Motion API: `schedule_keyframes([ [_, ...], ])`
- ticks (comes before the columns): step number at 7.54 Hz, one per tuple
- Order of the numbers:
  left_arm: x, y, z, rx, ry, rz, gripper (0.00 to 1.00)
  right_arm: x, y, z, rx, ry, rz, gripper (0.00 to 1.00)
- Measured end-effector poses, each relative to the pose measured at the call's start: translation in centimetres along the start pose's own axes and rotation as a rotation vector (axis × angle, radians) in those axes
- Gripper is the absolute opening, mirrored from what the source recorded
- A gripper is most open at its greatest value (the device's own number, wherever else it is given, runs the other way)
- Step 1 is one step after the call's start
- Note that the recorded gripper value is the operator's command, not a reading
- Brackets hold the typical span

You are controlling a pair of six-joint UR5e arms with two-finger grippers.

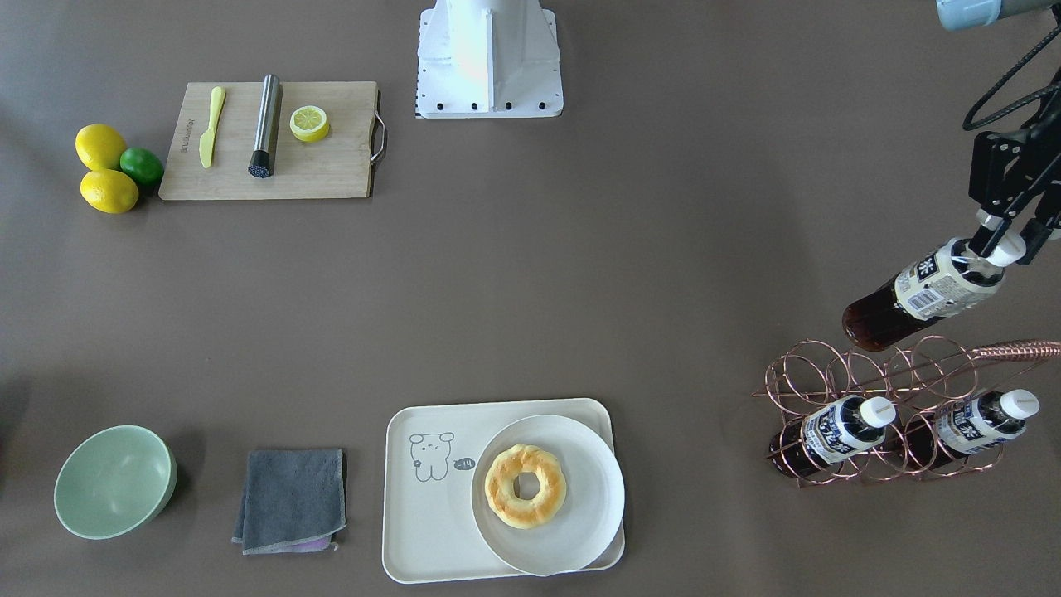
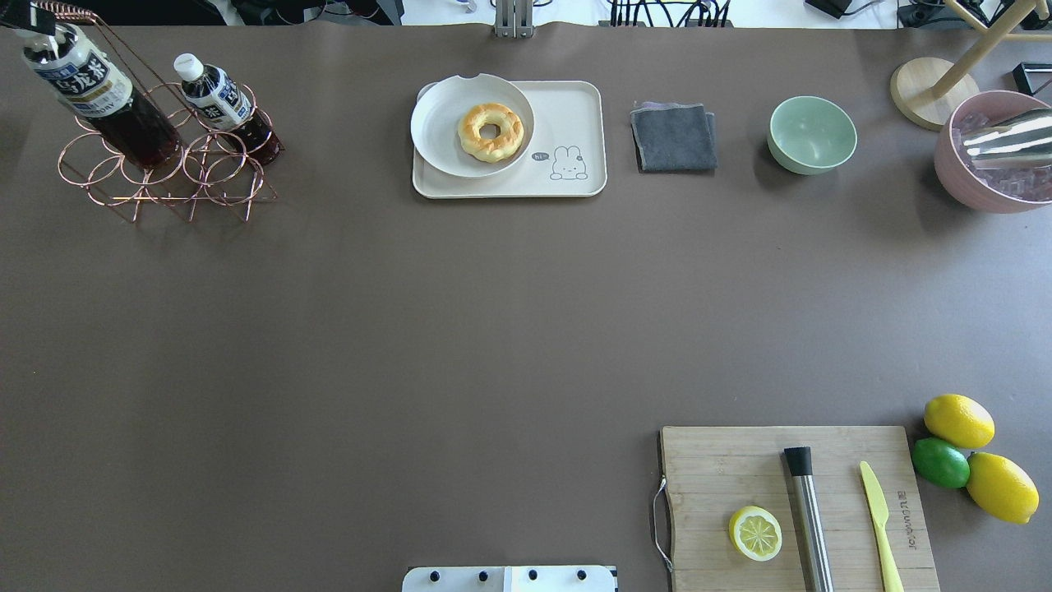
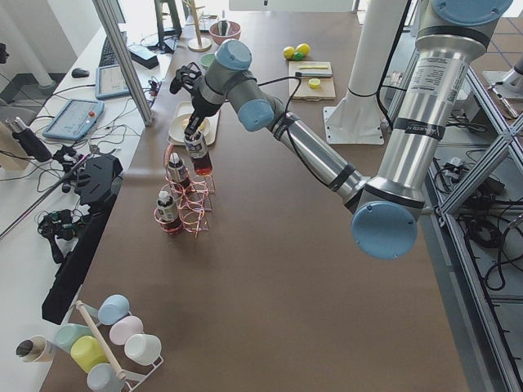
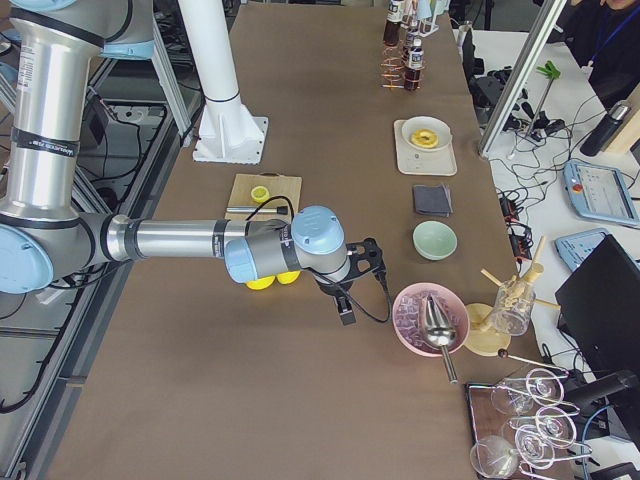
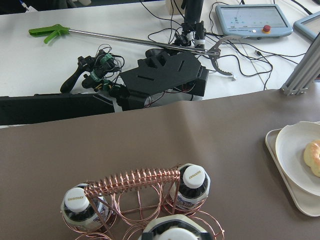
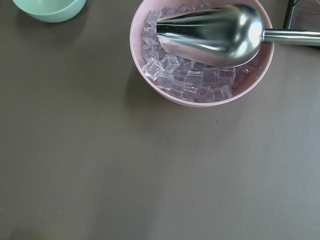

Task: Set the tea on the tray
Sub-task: 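Grasp the tea bottle with the left gripper and lift it from the rack, then carry the bottle with the left gripper toward the tray and set it down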

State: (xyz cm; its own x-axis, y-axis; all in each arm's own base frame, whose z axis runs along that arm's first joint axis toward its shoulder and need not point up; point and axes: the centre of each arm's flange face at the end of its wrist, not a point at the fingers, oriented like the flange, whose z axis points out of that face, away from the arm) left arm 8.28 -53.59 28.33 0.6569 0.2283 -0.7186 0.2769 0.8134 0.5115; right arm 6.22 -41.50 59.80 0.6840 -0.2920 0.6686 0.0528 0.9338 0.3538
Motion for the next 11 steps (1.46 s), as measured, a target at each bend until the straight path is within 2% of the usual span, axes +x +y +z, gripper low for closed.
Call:
schedule_keyframes([
  [3, 14.9, 0.9, 5.3, -0.022, 0.06, 0.079, 0.0, -0.3, -0.3, -0.4, 0.027, 0.012, -0.036, 1.0],
  [5, 26.4, 3.4, 8.0, -0.027, 0.068, 0.149, 0.0, -0.4, -0.4, -0.5, 0.032, 0.008, -0.038, 1.0],
  [7, 36.1, 6.1, 10.5, -0.035, 0.077, 0.178, 0.0, -0.5, -0.6, -0.5, 0.034, 0.006, -0.039, 1.0],
  [11, 43.0, 11.3, 12.4, -0.082, 0.108, 0.197, 0.0, -0.5, -0.6, -0.5, 0.034, 0.004, -0.039, 1.0],
])
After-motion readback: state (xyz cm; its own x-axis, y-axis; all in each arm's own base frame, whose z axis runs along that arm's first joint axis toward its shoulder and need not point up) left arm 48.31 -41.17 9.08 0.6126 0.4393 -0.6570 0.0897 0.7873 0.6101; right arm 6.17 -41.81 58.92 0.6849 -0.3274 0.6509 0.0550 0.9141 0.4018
